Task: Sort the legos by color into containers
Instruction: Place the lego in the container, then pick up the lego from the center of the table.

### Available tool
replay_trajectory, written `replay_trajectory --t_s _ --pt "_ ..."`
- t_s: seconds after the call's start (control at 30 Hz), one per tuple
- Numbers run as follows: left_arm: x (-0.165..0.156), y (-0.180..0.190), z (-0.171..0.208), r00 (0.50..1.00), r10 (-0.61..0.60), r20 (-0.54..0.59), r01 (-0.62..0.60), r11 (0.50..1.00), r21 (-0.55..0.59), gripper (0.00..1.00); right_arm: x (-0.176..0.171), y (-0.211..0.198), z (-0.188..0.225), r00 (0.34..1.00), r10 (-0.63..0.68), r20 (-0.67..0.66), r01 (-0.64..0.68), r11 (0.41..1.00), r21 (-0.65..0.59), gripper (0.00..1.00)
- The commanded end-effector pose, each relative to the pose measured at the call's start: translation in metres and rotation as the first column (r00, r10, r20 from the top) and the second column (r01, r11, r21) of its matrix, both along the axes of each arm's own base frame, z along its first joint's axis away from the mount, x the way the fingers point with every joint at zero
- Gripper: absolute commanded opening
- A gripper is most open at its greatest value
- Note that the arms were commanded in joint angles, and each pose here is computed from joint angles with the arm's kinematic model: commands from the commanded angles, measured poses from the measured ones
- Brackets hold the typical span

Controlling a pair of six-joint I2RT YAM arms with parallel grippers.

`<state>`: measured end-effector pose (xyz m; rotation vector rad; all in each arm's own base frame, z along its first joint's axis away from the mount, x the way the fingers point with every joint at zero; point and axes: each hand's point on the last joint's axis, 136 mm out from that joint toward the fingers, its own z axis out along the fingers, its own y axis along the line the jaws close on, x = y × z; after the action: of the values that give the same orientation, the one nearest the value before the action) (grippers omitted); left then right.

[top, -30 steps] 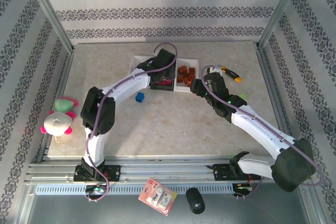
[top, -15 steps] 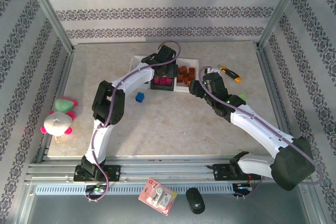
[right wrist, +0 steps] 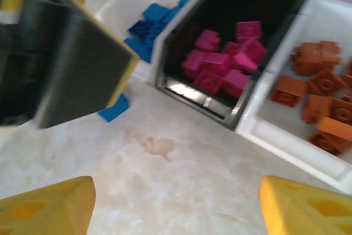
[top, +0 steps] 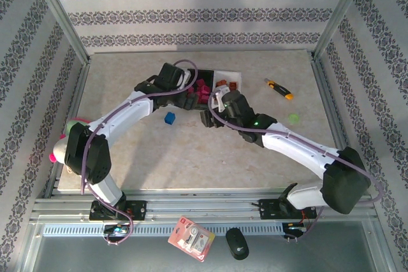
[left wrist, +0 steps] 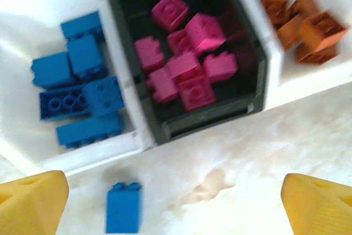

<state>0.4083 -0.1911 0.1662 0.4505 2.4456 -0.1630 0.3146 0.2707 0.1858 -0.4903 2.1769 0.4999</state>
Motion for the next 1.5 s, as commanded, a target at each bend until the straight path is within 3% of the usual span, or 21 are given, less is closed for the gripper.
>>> replay_trajectory --t_s 0.0,0.23,0.53,0.67,0.77,0.83,0.9,1.2,1.47 --pt "-0.016 0.03 -0.035 0.993 -0.049 -0.109 0.061 0.993 0.101 0.99 -0.01 0.032 0.01 0.987 0.144 0.068 -0.144 0.99 0.003 0.8" --pt "-0.015 0.039 -0.076 0.972 -0.068 -0.224 0.106 0.981 0.165 1.0 -0.019 0.058 0.006 0.973 0.209 0.101 -0.209 0.978 -0.007 0.89" --pt "-0.012 0.045 -0.11 0.95 -0.008 -0.311 0.077 0.975 0.211 0.84 -0.019 0.054 0.006 0.975 0.191 0.115 -0.191 0.981 -0.019 0.9" --pt "-0.011 0.046 -0.124 0.948 0.015 -0.318 0.058 0.975 0.217 0.71 -0.02 0.052 0.01 0.971 0.198 0.133 -0.197 0.98 -0.025 0.9" --pt "-0.01 0.048 -0.128 0.946 0.04 -0.323 0.034 0.975 0.219 0.54 -0.021 0.049 0.012 0.971 0.193 0.143 -0.191 0.981 -0.027 0.9" --pt "-0.01 0.048 -0.124 0.948 0.049 -0.313 0.021 0.976 0.217 0.43 -0.021 0.048 0.012 0.97 0.194 0.146 -0.192 0.981 -0.03 0.9" --pt "-0.01 0.05 -0.118 0.954 0.051 -0.295 0.016 0.975 0.221 0.38 -0.022 0.047 0.013 0.969 0.193 0.152 -0.191 0.981 -0.029 0.9" --pt "-0.01 0.058 -0.064 0.981 0.06 -0.185 -0.019 0.976 0.219 0.37 -0.022 0.048 0.026 0.963 0.192 0.187 -0.195 0.981 0.0 0.9" --pt "0.041 0.045 -0.013 0.993 0.102 0.064 -0.107 0.991 0.082 0.36 -0.01 0.052 0.041 0.964 0.132 0.233 -0.152 0.986 0.069 0.9"
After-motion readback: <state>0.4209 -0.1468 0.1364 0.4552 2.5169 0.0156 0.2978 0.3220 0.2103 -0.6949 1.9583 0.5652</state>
